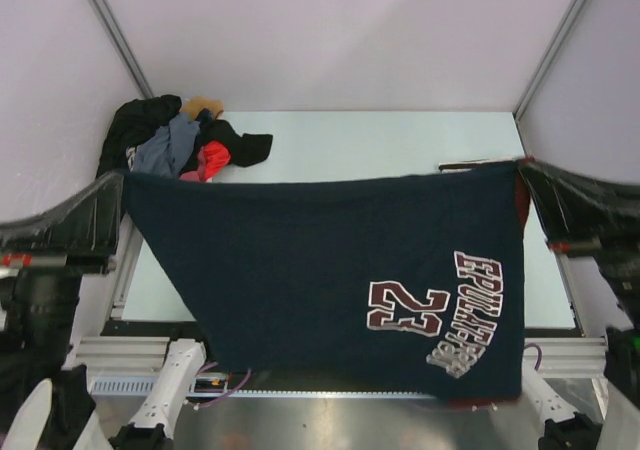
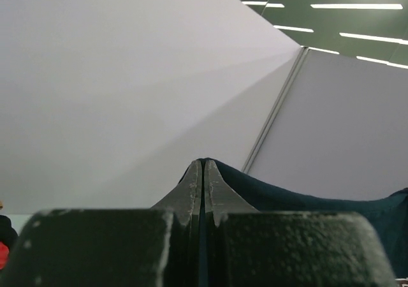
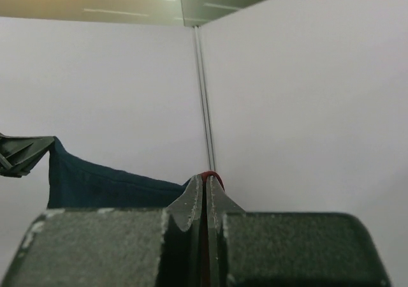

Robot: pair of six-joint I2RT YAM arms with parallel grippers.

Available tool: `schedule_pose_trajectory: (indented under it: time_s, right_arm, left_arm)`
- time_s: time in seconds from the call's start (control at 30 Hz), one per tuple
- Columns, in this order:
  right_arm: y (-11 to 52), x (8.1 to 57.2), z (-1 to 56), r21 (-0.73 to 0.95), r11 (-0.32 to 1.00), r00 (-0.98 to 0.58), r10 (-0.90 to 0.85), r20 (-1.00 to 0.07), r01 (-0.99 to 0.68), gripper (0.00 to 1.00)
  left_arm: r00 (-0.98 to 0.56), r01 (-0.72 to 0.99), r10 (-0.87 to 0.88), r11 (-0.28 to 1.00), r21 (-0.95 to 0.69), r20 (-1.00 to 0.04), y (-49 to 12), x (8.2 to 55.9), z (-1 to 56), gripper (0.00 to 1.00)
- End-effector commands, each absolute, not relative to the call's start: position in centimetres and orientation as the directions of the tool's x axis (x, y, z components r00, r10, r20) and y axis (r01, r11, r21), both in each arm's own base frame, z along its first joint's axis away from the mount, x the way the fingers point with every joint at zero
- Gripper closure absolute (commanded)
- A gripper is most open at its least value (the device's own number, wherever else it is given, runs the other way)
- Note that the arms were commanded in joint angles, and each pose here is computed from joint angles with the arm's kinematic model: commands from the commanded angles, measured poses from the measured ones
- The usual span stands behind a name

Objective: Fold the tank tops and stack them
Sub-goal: Flatten the tank top out, then fold the tank top

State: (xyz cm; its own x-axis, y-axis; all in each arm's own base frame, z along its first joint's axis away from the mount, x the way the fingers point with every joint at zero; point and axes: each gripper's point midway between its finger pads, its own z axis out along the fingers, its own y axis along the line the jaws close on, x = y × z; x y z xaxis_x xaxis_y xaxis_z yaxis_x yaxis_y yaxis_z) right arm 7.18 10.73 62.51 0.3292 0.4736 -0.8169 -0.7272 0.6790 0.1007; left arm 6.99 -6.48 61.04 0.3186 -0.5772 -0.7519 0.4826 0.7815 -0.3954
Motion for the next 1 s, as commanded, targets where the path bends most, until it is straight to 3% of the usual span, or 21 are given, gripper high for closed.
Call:
schedule_pose_trajectory:
  time_s: [0.0,0.03,0.1,0.13,0.27,0.53,0.6,0.77,0.97]
  right_arm:
    - [12.3,18.0,59.1,0.275,0.711,0.125,0.455,-0.881,-0.647,1.00]
    - [12.8,20.4,57.7,0.311,0.713,0.071,0.451,-0.890,-0.628,1.00]
    - [13.7,26.2,54.5,0.375,0.728,-0.029,0.440,-0.898,-0.574,1.00]
    - [14.2,28.5,52.2,0.410,0.731,-0.086,0.438,-0.895,-0.546,1.00]
    - [15.1,36.5,45.4,0.486,0.726,-0.175,0.464,-0.868,-0.487,1.00]
    - [14.5,49.4,32.2,0.628,0.704,-0.332,0.536,-0.776,-0.331,1.00]
    - [14.8,52.2,31.9,0.642,0.686,-0.335,0.550,-0.765,-0.342,1.00]
    - [16.3,59.3,25.2,0.685,0.661,-0.428,0.547,-0.719,-0.306,1.00]
    - [15.6,64.5,22.4,0.709,0.651,-0.429,0.578,-0.694,-0.271,1.00]
  left_arm:
    - [0.154,0.392,-0.573,0.783,-0.483,-0.805,-6.6,17.3,58.3,1.00]
    - [0.067,0.337,-0.568,0.787,-0.517,-0.820,-6.6,21.9,55.7,1.00]
    - [0.028,0.317,-0.560,0.791,-0.524,-0.828,-6.7,25.8,53.6,1.00]
    - [-0.057,0.261,-0.562,0.789,-0.556,-0.825,-6.7,29.4,49.7,1.00]
    - [-0.156,0.209,-0.593,0.762,-0.613,-0.790,-7.1,36.2,42.2,1.00]
    - [-0.173,0.022,-0.641,0.756,-0.654,-0.747,-5.1,46.5,30.9,1.00]
    - [-0.194,-0.013,-0.647,0.753,-0.657,-0.738,-4.9,49.5,27.9,1.00]
    - [-0.222,-0.002,-0.643,0.752,-0.660,-0.733,-5.4,55.3,26.0,1.00]
    - [-0.251,-0.018,-0.621,0.770,-0.638,-0.742,-5.4,59.9,22.9,1.00]
